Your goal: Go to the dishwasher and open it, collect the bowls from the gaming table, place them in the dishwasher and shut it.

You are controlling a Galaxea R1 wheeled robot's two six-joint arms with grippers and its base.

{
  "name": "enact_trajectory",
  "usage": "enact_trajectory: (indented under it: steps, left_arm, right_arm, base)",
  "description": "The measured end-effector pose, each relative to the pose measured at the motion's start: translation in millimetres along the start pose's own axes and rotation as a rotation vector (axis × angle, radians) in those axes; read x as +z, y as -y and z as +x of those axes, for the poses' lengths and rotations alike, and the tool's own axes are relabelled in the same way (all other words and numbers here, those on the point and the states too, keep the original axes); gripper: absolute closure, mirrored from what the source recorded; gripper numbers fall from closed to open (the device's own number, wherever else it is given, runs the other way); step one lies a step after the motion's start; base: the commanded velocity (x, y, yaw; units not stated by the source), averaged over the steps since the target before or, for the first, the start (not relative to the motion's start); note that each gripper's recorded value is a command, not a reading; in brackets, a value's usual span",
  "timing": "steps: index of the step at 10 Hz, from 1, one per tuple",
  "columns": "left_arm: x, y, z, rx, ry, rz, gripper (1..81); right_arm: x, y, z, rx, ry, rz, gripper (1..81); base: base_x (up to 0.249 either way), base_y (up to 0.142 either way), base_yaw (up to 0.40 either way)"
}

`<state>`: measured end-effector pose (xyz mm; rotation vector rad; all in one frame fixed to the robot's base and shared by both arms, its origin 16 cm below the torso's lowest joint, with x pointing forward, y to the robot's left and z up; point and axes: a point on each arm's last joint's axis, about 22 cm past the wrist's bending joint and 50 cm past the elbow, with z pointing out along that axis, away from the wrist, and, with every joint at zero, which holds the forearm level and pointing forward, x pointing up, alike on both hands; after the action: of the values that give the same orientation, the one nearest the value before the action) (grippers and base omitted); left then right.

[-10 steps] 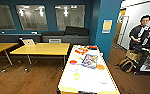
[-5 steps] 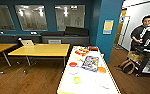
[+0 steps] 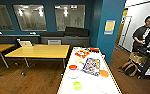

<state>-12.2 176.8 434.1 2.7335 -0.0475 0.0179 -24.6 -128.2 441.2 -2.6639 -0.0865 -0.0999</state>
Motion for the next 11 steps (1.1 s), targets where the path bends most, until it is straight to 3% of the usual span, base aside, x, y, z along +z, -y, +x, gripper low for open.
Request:
enact_trajectory:
  steps: [4,6,8,10,11]
  left_arm:
    - [-0.1,0.3,0.5,0.000,0.000,0.000,1.0]
    - [0.2,1.0,12.0,0.004,-0.013,0.002,1.0]
    - [-0.8,1.7,-2.7,-0.003,0.002,0.002,1.0]
    - [-2.7,4.4,-5.4,-0.006,-0.011,0.005,1.0]
    - [-3.2,2.8,-0.9,-0.005,-0.020,-0.001,1.0]
  right_arm:
    - [-0.4,1.4,-1.4,0.003,0.002,0.004,1.0]
    - [-1.0,0.0,12.6,-0.001,-0.012,0.009,1.0]
    - [-7.9,-3.5,5.5,0.004,-0.006,0.021,1.0]
    - [-19.5,1.3,5.4,0.009,-0.012,0.065,1.0]
    - [-30.4,1.9,16.3,0.011,-0.036,0.094,1.0]
  base:
    - [0.156,0.000,0.000]
    - [0.000,0.000,0.000]
    - [0.000,0.000,0.000]
    - [0.000,0.000,0.000]
    - [0.000,0.000,0.000]
